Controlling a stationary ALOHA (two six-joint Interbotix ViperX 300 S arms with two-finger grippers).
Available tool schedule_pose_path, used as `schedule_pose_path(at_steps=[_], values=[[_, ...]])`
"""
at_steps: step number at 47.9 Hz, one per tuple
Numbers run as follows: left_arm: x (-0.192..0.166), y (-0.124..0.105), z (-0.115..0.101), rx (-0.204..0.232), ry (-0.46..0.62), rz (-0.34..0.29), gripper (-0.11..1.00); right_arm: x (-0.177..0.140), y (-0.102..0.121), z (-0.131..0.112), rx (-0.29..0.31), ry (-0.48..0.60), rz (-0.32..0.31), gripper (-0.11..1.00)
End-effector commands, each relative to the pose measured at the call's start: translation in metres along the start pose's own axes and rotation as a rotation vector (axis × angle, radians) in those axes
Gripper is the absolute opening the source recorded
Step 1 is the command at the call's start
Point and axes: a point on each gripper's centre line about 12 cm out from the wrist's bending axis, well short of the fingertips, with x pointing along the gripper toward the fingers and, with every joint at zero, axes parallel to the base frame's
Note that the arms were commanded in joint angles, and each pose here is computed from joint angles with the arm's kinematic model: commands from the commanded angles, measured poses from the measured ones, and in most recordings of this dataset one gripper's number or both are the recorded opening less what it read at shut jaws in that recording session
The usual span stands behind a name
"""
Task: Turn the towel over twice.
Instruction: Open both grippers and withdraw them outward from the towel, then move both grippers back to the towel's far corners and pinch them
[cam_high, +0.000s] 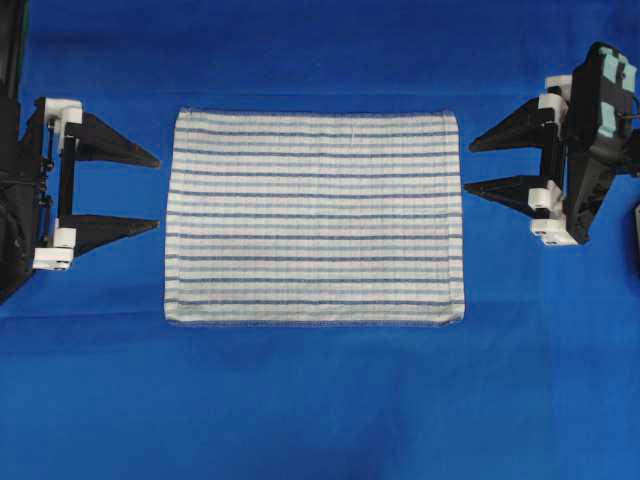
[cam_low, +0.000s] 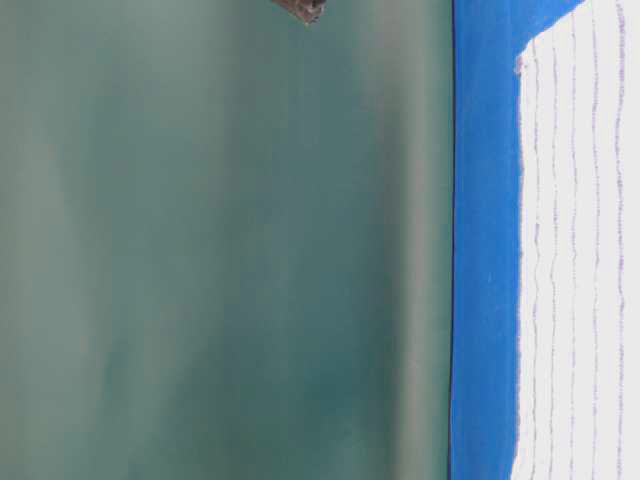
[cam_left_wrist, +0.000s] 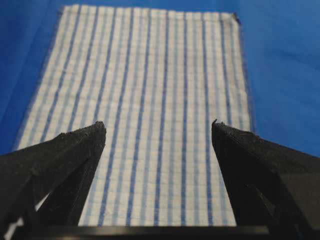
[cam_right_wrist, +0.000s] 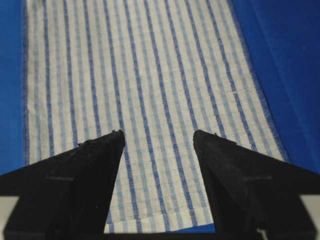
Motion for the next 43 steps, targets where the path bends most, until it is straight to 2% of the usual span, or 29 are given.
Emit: schedule_pose_path(at_steps=[1,8,16,21,28,34,43], values=[[0.002,0.001,0.002,-0.004,0.000,0.003,0.82,-0.001,-0.001,0.006,0.000,-0.025,-0.002,0.62],[0.004,0.013,-0.003,0.008,0.019,0.058,0.82,0.005,-0.012,0.004,0.021,-0.020,-0.037,0.62],[0.009,0.039,-0.017,0.023,0.060,0.174,0.82,0.021,-0.040,-0.005,0.070,0.018,-0.121,0.62],[0.012,0.059,-0.032,0.010,0.084,0.261,0.82,0.033,-0.059,-0.014,0.106,0.050,-0.172,0.62],[0.017,0.081,-0.049,-0.011,0.101,0.348,0.82,0.052,-0.085,-0.032,0.153,0.106,-0.234,0.62],[0.025,0.094,-0.062,-0.029,0.133,0.387,0.82,0.066,-0.103,-0.049,0.183,0.141,-0.269,0.62],[0.044,0.108,-0.081,-0.041,0.164,0.412,0.82,0.084,-0.120,-0.072,0.212,0.186,-0.296,0.62]])
